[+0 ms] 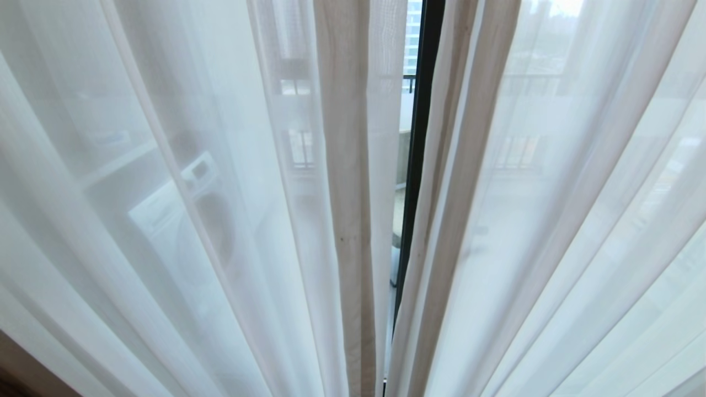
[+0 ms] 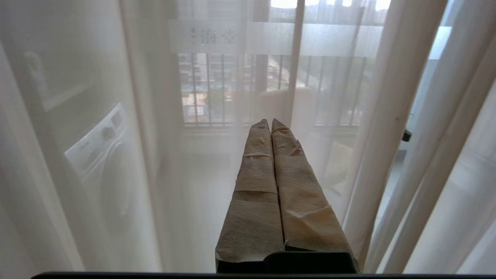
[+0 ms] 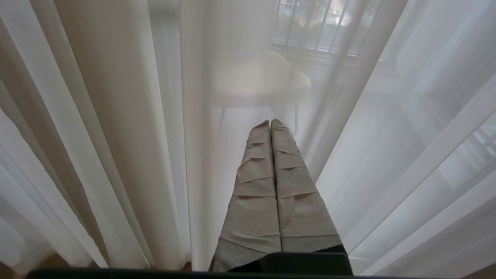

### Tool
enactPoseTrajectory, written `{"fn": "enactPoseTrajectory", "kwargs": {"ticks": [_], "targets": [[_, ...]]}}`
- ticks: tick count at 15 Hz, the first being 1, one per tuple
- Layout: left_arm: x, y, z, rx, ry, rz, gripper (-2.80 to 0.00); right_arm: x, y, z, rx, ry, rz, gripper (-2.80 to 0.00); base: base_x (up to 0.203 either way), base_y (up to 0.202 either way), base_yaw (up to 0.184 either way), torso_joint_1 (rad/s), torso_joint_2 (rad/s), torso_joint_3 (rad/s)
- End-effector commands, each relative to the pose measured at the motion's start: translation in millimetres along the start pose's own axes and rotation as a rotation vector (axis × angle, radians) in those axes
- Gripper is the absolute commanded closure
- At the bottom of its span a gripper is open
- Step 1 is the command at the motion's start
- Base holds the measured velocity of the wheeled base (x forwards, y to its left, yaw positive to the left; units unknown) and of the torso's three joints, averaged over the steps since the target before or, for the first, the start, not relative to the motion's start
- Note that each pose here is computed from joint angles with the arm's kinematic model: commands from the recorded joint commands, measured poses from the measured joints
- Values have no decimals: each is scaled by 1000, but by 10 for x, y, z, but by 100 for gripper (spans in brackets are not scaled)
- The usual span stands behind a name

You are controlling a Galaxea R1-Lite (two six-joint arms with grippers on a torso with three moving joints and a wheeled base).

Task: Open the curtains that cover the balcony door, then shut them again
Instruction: Pull the inner curtains open on both sides

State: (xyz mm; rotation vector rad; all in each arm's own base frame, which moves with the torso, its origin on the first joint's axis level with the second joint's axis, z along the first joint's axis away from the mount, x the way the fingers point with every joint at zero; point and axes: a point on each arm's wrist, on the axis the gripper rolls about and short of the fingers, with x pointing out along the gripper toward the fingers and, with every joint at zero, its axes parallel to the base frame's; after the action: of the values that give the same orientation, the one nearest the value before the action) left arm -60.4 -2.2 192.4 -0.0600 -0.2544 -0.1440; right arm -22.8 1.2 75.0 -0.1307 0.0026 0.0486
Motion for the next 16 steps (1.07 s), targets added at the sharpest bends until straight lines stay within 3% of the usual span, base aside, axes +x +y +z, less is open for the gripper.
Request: {"fn": "enactPoseTrajectory", "kwargs": {"ticks": [1, 6, 8, 14, 16], "targets": [[276, 28, 194, -29, 94, -132, 0, 0, 0, -1, -1, 0, 1, 0, 0, 0, 0, 0, 0, 0], [461, 162, 480, -138, 125, -663, 0, -1, 0, 2, -1, -1, 1, 0, 0, 0, 0, 0, 0, 0], [659, 95, 536, -157, 202, -810, 0, 0, 0, -2, -1, 0, 1, 0, 0, 0, 0, 0, 0, 0], [1309, -431, 538, -98, 424, -865, 0, -1, 0, 1, -1, -1, 1, 0, 0, 0, 0, 0, 0, 0], [1558, -638, 514, -51, 428, -856, 0, -1, 0, 1, -1, -1, 1, 0, 0, 0, 0, 0, 0, 0]]}}
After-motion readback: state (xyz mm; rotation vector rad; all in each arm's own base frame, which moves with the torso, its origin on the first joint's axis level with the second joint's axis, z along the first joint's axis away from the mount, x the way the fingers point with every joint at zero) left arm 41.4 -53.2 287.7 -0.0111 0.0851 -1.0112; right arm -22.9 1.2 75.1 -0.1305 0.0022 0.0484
